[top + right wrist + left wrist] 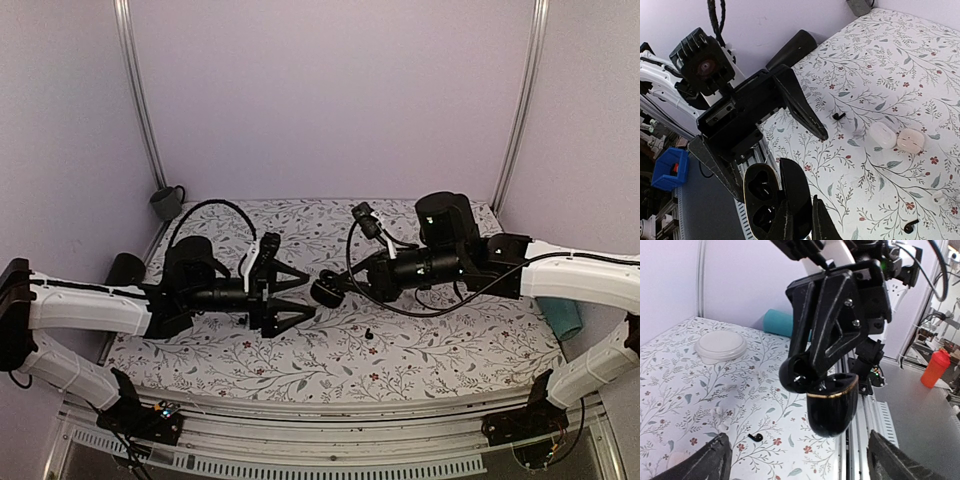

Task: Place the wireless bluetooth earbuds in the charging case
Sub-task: Pass from the left arm to the right, then pass from the right arm to the left

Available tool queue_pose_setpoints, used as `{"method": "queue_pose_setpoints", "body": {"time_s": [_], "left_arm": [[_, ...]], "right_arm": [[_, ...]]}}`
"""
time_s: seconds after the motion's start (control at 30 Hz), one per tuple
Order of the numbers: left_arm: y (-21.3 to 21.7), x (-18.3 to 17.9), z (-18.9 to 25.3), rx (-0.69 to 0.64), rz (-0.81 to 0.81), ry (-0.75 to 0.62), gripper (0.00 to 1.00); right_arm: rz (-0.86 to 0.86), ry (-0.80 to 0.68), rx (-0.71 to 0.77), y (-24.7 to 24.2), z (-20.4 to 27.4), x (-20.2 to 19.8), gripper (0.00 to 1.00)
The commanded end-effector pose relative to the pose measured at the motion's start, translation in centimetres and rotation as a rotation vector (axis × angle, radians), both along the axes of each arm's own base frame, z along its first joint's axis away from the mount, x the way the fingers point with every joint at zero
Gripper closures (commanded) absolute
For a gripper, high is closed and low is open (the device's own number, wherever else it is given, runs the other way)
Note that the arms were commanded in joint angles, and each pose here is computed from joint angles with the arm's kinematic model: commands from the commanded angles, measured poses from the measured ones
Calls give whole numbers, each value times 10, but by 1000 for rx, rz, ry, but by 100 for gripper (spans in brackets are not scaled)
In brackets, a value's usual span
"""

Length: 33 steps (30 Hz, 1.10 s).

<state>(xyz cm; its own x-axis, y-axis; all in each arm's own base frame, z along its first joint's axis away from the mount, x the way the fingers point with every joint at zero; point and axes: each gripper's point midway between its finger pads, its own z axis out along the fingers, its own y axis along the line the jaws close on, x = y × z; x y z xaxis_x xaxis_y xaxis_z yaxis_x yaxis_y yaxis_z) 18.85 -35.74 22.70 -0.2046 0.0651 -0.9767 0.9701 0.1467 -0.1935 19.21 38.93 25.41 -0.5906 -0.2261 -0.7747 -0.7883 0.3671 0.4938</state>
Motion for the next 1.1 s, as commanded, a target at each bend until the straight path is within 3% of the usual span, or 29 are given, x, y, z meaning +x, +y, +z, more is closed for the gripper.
{"method": "queue_pose_setpoints", "body": {"time_s": [0.0,0.27,0.4,0.6,0.7,0.83,1.07], "left_arm": [[17,25,5,-19,159,16,4],[66,71,5,-2,492,175,4],[62,66,3,35,475,166,4],[22,59,-48,249,463,188,5],[11,66,-66,276,478,238,10],[-18,56,-63,248,316,259,25],[-38,42,-42,216,60,298,46]], "right_arm": [[-178,-122,-136,-20,-19,20,98],[-505,-209,-321,-74,-59,57,98],[-717,-200,-487,-120,-90,69,98],[-899,-100,-635,-171,-138,59,98],[-822,-58,-547,-156,-145,50,98],[-571,-89,-324,-109,-124,34,98],[-228,-223,-237,-48,-97,12,98]]}}
